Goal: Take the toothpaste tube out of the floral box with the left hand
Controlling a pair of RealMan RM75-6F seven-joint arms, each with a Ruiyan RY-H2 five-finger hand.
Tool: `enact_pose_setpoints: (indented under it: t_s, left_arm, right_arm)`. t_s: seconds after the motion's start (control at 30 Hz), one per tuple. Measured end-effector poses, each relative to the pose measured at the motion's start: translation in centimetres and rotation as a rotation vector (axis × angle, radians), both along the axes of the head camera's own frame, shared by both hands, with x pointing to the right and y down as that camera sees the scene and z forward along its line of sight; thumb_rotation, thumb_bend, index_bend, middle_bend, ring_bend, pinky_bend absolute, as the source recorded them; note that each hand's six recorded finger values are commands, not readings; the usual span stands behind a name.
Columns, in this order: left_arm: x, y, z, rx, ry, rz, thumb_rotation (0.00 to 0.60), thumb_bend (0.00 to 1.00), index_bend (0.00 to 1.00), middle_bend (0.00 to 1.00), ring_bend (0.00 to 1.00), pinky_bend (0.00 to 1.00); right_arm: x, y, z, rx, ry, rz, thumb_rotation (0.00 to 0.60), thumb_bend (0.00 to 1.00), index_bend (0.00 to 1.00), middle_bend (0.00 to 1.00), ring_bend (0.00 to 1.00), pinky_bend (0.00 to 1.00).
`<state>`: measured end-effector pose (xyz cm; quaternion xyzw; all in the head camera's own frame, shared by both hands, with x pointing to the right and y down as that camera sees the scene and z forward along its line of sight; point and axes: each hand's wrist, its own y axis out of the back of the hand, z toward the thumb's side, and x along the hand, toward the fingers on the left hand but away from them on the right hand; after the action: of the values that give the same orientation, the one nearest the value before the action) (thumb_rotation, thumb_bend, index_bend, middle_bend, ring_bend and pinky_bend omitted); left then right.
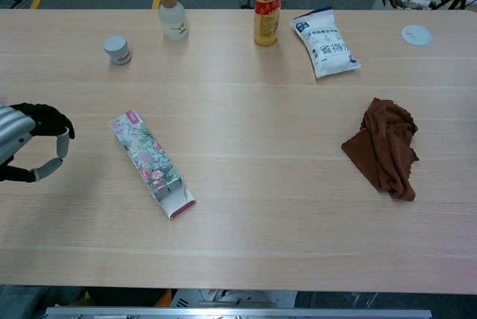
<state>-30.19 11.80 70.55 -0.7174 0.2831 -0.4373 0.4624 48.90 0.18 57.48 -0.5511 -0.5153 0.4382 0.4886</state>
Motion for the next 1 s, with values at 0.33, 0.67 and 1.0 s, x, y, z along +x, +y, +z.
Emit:
enact_pose_setpoints:
  t_s: [0.33, 0.67, 1.0]
  left_arm:
    - [1.4, 1.3, 1.0, -0.042, 0.033, 0.049, 0.600, 0.36, 0.57, 0.39, 0.28, 0.33]
    - [1.7, 2.3, 2.2, -0.081, 0.027, 0.068, 0.600, 0.36, 0.57, 0.39, 0.28, 0.33]
    - [2.4, 2.6, 3.9, -0.053, -0.018, 0.124, 0.600, 0.36, 0.50, 0.38, 0.28, 0.33]
  right_arm:
    - [0.4, -0.1, 0.1, 0.000, -0.007, 0.006, 0.600, 0.29, 0.57, 0.39, 0.26, 0.36]
    - [0.5, 0.0, 0.2, -0.002, -0.008, 0.006, 0.600, 0.29, 0.57, 0.39, 0.26, 0.36]
    - [0.8, 0.2, 0.4, -0.009, -0.013, 0.014, 0.600, 0.29, 0.57, 0.39, 0.26, 0.36]
